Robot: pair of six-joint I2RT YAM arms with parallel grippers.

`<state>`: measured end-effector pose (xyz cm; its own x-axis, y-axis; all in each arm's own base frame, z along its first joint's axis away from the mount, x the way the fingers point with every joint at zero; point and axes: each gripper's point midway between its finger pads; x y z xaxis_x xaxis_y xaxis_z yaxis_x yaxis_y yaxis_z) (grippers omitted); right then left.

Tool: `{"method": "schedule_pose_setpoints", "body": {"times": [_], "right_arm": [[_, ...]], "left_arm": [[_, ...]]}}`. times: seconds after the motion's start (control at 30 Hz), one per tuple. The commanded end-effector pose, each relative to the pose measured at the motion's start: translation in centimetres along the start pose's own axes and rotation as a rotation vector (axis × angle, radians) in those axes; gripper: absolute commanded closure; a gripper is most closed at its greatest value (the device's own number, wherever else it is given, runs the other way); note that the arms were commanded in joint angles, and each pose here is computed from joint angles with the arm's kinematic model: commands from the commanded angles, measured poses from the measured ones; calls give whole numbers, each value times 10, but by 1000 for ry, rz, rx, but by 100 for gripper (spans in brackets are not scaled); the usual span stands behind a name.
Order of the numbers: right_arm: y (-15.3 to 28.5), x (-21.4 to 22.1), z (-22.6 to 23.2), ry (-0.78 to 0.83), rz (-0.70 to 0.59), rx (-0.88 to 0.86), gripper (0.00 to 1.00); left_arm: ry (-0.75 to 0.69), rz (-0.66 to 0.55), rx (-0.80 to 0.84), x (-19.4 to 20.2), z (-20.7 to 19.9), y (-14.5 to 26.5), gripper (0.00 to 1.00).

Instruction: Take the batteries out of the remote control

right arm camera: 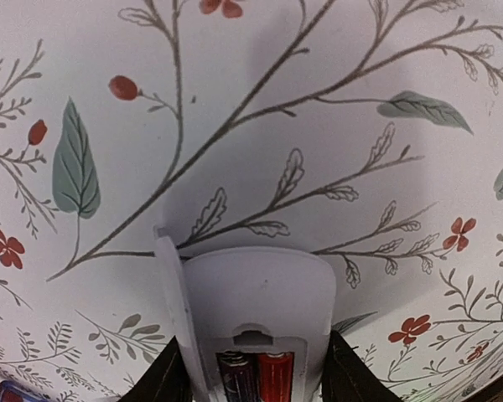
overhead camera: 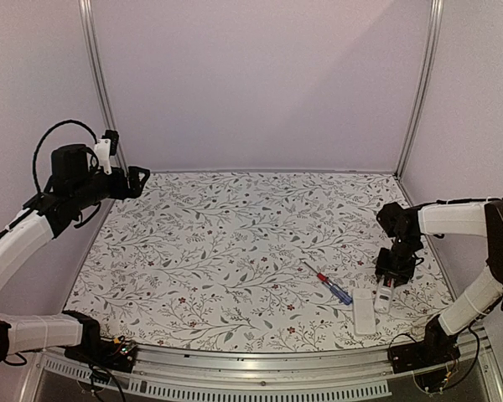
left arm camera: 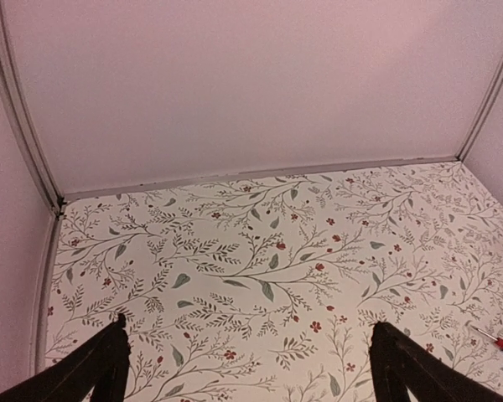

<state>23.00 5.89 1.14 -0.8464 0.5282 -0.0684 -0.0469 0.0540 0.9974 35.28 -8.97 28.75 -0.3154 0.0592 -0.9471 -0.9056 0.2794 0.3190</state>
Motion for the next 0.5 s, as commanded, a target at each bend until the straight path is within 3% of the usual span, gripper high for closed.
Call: {"method": "schedule_pose_setpoints", "body": {"times": [0.0,0.47], "right_arm": [[13,-42,72,73,-146,-235,58],[47,-74,180,337,-316,-353,60]], "left_arm": [[-17,11,-8,5,-1,0,0],[-22,16,-31,7,3,-1,0]]}}
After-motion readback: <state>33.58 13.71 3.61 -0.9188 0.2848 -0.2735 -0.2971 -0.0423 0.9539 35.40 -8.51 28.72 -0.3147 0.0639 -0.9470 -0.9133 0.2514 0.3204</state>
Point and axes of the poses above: each gripper's point midway between its finger pads, its own y axis back along the fingers, its own z axis along the line the jaws close on, x = y × z, and after that the axes turned 4 degrees about -y, right-handed
